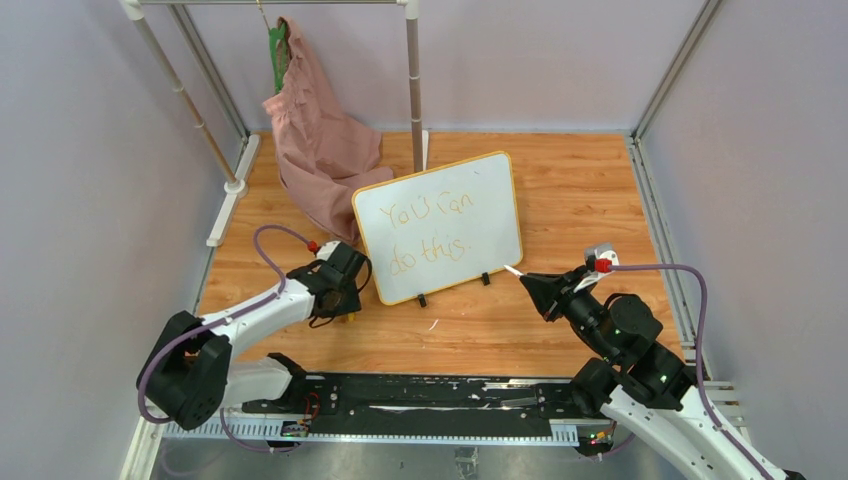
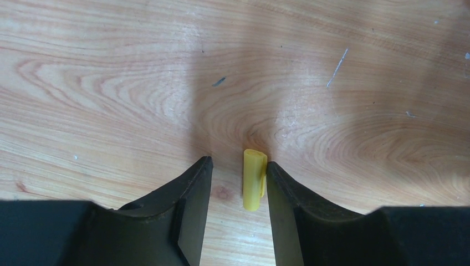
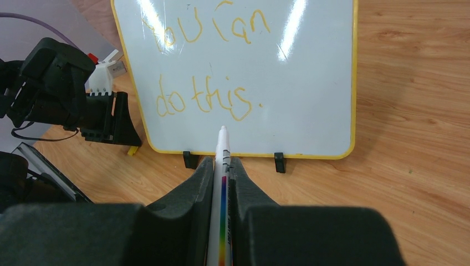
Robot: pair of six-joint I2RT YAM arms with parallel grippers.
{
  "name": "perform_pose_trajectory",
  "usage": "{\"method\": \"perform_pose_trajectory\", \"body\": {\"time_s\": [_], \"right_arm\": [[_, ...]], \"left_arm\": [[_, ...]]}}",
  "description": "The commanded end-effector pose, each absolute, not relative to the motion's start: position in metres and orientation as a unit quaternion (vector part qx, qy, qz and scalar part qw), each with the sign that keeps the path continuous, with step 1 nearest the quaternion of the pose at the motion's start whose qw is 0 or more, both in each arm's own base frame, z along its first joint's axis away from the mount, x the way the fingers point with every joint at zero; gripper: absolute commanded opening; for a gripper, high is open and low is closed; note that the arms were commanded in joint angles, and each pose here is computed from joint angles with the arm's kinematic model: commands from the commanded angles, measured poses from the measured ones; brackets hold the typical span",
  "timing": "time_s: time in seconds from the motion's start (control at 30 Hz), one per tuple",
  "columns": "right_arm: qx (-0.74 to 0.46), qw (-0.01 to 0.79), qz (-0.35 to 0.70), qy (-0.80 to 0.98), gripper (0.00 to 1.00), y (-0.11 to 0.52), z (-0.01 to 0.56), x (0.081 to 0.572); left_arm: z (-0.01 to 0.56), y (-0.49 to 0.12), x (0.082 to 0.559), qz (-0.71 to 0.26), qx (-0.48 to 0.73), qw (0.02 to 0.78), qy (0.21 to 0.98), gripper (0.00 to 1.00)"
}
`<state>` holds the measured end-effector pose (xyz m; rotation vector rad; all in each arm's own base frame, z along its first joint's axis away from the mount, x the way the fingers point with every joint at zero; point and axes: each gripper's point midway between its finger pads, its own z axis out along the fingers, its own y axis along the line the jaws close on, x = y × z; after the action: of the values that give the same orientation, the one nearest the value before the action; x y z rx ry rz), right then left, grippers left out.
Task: Write a sentence on the whiteboard
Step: Close the whiteboard marker at the center of the board.
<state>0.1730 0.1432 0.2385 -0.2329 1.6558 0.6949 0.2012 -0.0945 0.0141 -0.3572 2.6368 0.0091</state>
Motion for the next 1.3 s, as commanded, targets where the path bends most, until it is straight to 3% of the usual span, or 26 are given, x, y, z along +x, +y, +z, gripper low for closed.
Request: {"method": "perform_pose_trajectory", "body": {"time_s": [0.0, 0.37, 0.57, 0.73, 1.27], "right_arm": [[-0.089, 0.623, 0.302, 0.716, 0.00, 0.139, 0.241, 0.174], [-0.086, 0.624, 0.298, 0.717, 0.00, 0.135, 0.240, 0.172], [-0.086, 0.623, 0.298, 0.718, 0.00, 0.135, 0.240, 0.172], [-0.088, 0.623, 0.298, 0.718, 0.00, 0.136, 0.242, 0.172], [-0.090, 0.621, 0.301, 0.718, 0.00, 0.139, 0.246, 0.174]], "left_arm": [[-0.002, -0.084, 0.174, 0.042, -0.126, 0.184, 0.974, 0.45], [-0.011, -0.088, 0.172, 0.041, -0.111, 0.172, 0.978, 0.37], [-0.014, -0.090, 0.170, 0.032, -0.108, 0.170, 0.979, 0.21], [-0.008, -0.091, 0.172, 0.025, -0.112, 0.181, 0.977, 0.00], [0.058, -0.090, 0.181, -0.015, -0.132, 0.250, 0.959, 0.00]]}}
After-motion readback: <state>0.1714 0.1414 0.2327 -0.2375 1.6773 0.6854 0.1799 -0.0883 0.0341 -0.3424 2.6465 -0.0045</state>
